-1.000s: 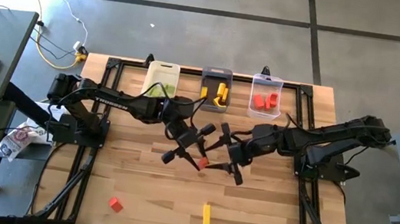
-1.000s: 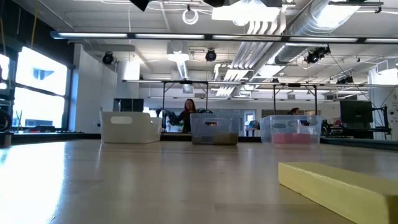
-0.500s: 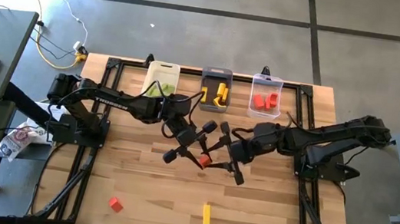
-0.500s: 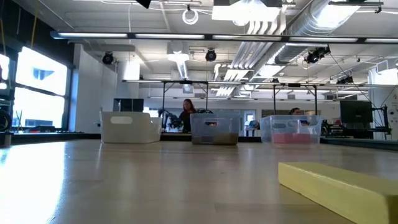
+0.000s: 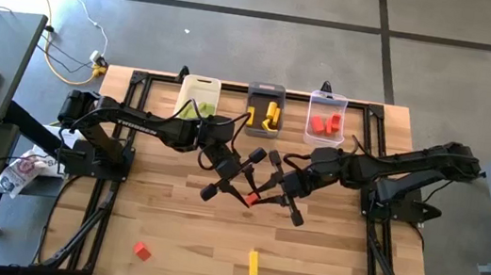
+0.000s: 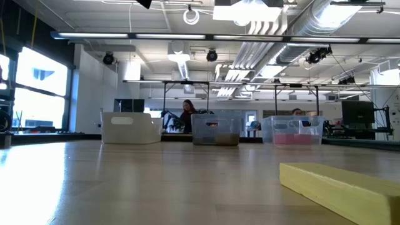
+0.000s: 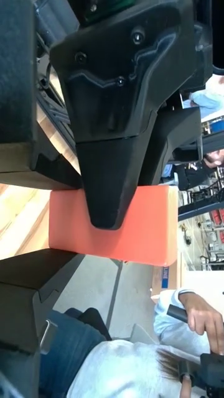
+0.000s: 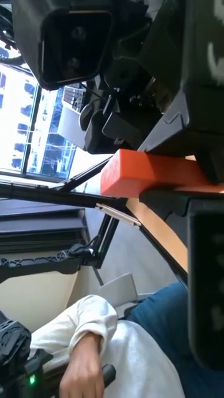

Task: Sort & place blocks by color
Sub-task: Put the orange block into the transparent bin

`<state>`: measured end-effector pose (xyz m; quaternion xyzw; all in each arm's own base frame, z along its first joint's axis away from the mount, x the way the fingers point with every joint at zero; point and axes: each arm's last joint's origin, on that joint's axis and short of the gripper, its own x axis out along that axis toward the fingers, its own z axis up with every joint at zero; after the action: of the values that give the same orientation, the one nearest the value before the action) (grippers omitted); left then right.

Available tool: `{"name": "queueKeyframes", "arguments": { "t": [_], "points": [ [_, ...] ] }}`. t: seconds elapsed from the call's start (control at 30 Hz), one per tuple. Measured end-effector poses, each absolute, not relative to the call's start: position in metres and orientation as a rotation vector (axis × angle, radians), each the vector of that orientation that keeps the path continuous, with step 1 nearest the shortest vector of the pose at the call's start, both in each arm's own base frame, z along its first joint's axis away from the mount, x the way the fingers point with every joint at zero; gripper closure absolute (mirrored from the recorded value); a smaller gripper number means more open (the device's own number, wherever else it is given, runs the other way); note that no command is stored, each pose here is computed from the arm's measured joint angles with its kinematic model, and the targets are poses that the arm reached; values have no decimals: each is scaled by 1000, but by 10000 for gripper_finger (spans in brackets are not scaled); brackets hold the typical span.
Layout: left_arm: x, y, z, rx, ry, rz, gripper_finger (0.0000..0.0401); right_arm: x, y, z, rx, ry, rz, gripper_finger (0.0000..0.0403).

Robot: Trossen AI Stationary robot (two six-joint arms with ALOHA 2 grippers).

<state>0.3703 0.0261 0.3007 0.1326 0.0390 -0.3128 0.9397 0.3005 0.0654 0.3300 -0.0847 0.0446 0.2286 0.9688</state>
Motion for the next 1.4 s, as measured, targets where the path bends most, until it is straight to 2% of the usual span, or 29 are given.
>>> {"name": "queueKeyframes", "arguments": {
  "t": [0.37, 0.63, 0.97, 1.4],
  "points": [
    [371, 27, 301, 272, 81, -627, 285, 300, 65, 330, -150, 100, 455, 363],
    [370, 28, 298, 260, 114, -600, 246, 301, 64, 328, -150, 119, 411, 364],
    [371, 33, 292, 295, 212, -419, 188, 302, 60, 324, -163, 168, 295, 364],
    [365, 49, 277, 296, 413, -262, 176, 298, 57, 318, -151, 260, 188, 364]
  ]
}}
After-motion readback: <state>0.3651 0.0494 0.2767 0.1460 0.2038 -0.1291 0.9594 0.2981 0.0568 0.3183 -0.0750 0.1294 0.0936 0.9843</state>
